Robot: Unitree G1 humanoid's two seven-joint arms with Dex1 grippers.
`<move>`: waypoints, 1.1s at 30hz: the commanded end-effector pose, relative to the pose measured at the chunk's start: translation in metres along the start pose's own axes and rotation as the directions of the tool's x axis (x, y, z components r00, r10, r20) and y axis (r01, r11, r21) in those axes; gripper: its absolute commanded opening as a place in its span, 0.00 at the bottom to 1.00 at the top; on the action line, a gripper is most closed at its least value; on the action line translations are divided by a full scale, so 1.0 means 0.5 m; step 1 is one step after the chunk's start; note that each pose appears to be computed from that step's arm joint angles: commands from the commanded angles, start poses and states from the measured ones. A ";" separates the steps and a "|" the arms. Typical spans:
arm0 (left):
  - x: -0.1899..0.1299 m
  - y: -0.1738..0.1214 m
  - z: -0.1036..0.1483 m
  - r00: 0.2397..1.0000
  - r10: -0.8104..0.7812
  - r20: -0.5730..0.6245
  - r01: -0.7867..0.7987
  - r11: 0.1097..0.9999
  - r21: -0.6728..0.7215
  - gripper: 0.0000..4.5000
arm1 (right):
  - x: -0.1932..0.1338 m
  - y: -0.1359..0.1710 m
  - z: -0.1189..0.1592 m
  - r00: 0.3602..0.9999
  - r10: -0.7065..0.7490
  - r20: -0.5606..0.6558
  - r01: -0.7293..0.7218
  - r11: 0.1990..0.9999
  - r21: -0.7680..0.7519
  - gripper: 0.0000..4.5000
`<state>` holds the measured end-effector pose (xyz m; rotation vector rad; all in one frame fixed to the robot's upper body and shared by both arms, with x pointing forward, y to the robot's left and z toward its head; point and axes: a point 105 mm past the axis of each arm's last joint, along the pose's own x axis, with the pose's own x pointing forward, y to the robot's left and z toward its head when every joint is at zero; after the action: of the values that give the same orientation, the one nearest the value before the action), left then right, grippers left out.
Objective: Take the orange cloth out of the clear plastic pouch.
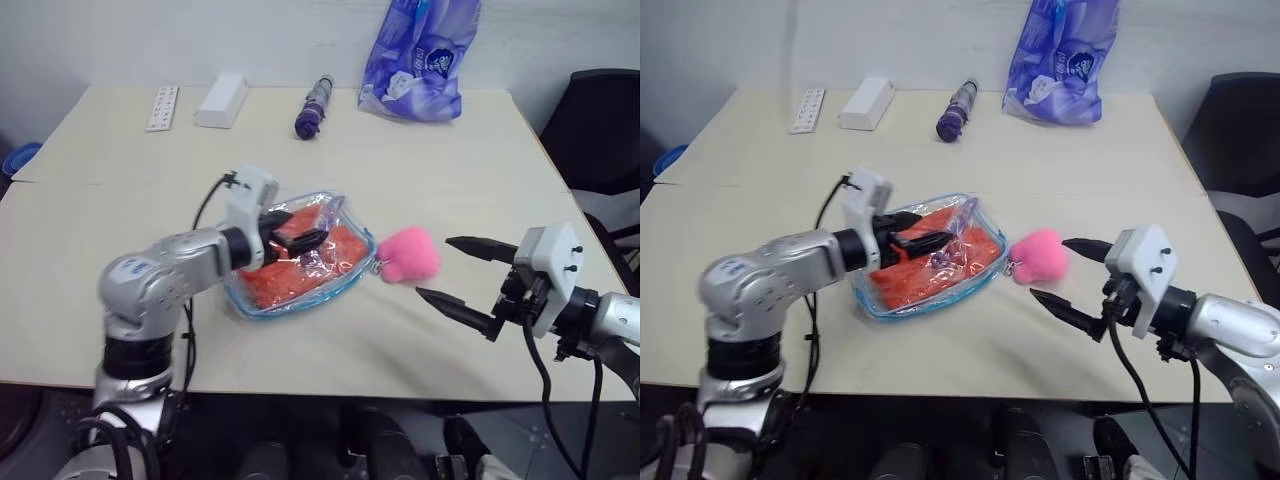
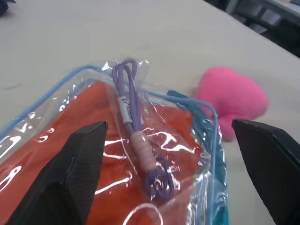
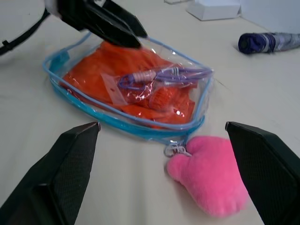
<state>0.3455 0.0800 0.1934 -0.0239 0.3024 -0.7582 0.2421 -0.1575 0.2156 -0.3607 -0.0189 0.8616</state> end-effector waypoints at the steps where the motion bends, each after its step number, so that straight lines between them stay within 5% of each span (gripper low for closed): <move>1: 0.031 0.006 -0.001 0.998 0.035 -0.053 -0.034 0.999 0.031 0.99 | 0.009 0.006 0.017 0.999 -0.012 0.033 0.013 1.000 -0.024 1.00; 7: 0.093 0.014 -0.014 0.987 0.087 -0.133 -0.078 0.994 0.073 0.99 | 0.013 0.002 0.013 0.998 -0.056 0.035 0.057 0.998 -0.032 1.00; 10: 0.109 0.006 -0.016 0.987 0.067 -0.143 -0.057 0.996 0.072 0.87 | 0.015 0.005 0.012 0.997 -0.071 0.038 0.072 0.997 -0.030 1.00; 22: 0.110 0.010 -0.015 0.988 0.072 -0.134 -0.061 0.994 0.085 0.05 | 0.021 0.002 0.020 0.996 -0.071 0.054 0.073 0.997 -0.031 1.00; 30: -0.103 0.235 0.086 0.888 0.455 0.069 -0.454 0.890 -0.034 0.01 | 0.042 0.001 0.035 0.995 0.019 0.095 -0.019 1.000 -0.006 1.00; 33: -0.262 0.374 0.063 0.717 0.696 0.036 -0.693 0.718 -0.070 0.01 | 0.059 0.010 0.040 0.989 0.092 0.116 -0.094 0.996 0.011 1.00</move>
<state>0.3986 0.2557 0.2293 0.0233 0.2653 -0.1209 0.2584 -0.1333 0.2269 -0.3120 -0.0870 0.9194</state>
